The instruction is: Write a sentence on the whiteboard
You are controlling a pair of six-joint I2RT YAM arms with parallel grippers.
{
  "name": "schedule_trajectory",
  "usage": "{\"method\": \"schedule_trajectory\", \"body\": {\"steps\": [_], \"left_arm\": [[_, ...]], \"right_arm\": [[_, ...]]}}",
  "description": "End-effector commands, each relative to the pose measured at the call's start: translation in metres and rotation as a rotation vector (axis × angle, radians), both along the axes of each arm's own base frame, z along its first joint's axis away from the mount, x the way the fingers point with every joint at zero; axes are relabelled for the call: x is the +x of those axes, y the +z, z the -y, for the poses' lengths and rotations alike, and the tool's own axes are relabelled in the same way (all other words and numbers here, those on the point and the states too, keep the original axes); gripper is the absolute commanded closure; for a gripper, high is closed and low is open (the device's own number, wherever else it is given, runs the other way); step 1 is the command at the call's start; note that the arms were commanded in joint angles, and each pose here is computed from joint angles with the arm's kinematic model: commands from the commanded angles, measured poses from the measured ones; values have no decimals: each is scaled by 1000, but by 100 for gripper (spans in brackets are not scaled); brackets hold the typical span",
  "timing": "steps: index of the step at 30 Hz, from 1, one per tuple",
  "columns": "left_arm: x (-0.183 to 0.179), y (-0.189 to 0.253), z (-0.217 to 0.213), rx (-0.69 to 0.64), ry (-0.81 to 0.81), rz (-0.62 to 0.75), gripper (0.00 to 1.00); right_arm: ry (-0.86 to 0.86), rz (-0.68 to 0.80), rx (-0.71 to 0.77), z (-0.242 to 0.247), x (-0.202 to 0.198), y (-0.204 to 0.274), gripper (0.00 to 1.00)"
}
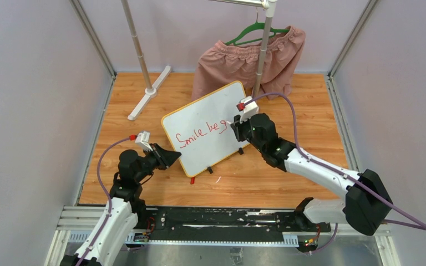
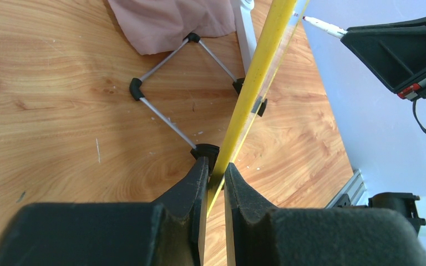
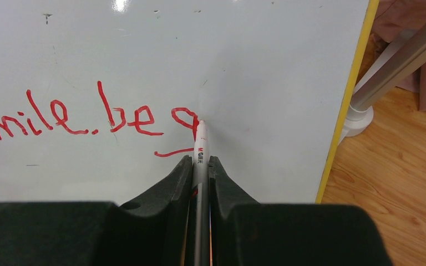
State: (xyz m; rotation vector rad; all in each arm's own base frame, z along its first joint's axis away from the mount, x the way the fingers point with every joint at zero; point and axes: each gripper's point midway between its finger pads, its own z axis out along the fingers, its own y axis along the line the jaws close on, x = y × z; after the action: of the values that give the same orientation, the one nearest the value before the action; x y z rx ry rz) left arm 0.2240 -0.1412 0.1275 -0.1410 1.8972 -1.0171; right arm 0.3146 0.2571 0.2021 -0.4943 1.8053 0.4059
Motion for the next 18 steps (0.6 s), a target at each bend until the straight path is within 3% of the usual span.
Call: {"method": "schedule_trajectory", "body": {"steps": [1,18], "left_arm": [[1,0,-1,7,7,-13,100],[1,0,-1,8,6,-16,100]], "right_arm": [[-8,62,37,-7,8,26,100],[-20,69,45,-8,13,26,100]]}}
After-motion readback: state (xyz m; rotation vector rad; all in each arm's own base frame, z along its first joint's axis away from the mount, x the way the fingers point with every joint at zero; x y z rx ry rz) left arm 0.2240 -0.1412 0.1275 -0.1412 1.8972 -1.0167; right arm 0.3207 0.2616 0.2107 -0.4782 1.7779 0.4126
